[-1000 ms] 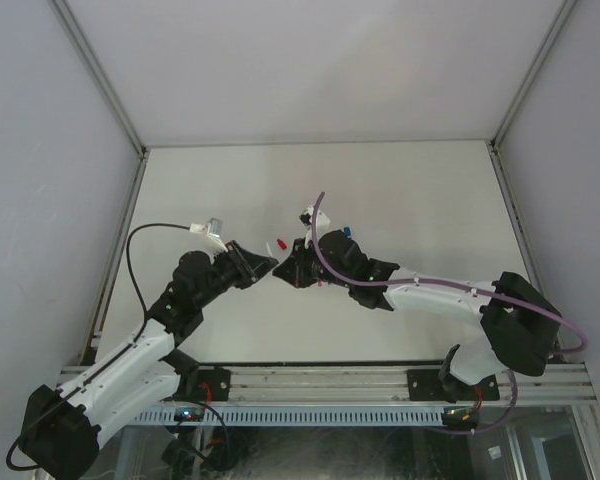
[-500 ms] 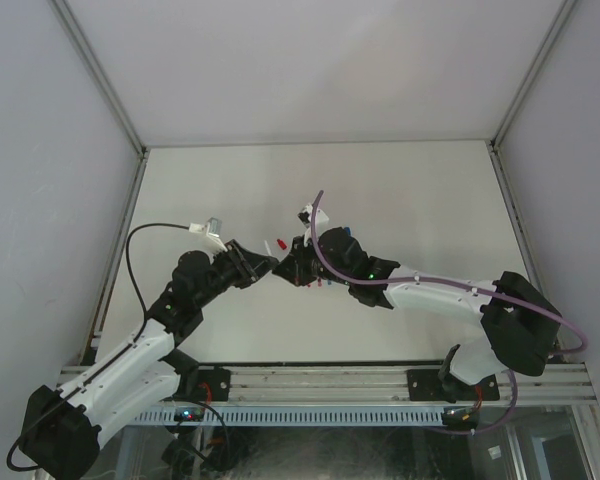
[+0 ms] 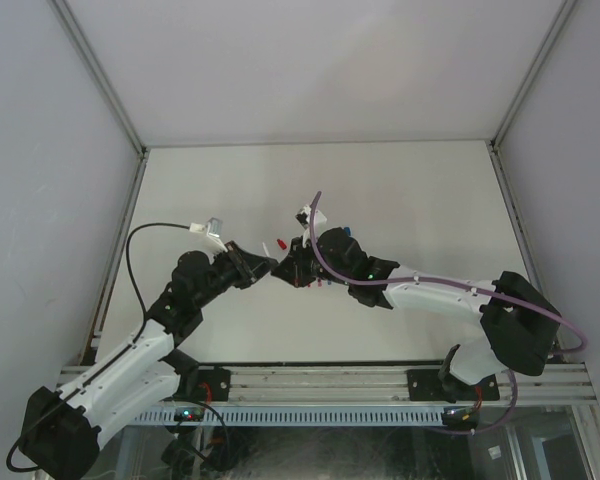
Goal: Insert the pens into the pen caps
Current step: Pick up the pen from the center of the board.
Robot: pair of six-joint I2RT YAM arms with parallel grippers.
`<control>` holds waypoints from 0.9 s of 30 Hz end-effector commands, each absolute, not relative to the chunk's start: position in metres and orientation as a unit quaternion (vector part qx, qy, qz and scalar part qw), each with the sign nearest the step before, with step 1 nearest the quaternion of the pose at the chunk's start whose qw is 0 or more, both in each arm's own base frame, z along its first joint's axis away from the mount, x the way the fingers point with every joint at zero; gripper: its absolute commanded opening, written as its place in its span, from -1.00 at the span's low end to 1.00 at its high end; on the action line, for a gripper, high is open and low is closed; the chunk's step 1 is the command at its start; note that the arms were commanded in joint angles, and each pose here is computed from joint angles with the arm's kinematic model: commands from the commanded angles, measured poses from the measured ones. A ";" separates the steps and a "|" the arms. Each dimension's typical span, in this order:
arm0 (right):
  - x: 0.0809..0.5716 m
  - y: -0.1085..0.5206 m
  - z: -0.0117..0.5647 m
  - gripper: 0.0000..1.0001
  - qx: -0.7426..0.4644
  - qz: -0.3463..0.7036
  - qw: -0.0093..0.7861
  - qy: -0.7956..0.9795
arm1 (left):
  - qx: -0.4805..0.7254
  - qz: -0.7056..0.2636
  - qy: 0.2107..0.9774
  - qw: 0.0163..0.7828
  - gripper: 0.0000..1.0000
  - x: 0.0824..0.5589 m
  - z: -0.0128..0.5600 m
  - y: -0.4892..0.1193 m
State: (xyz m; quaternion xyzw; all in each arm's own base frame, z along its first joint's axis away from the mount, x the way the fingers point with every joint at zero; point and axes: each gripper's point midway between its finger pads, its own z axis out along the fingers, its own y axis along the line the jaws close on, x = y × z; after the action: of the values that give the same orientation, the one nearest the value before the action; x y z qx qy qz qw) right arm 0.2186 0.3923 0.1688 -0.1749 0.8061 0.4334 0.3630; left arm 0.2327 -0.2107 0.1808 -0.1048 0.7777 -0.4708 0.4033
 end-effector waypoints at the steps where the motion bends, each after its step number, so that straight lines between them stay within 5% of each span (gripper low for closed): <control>1: 0.228 0.405 0.216 -0.98 -0.178 0.466 0.410 0.763 | -0.081 -0.478 0.768 0.418 -0.94 0.230 0.193 -0.212; 17: 0.226 0.363 0.210 0.19 -0.193 0.371 0.434 0.798 | -0.066 -0.340 0.806 0.480 -0.99 0.225 0.208 -0.161; 27: 0.251 0.343 0.191 0.46 -0.173 0.332 0.421 0.826 | -0.029 -0.246 0.814 0.525 -1.00 0.206 0.243 -0.118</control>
State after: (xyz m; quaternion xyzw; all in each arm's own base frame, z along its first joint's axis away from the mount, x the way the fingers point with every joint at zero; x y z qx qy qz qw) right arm 0.2306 0.3439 0.1686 -0.1845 0.8345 0.3284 0.4022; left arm 0.2125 -0.1405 0.2244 -0.0521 0.8116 -0.2998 0.4986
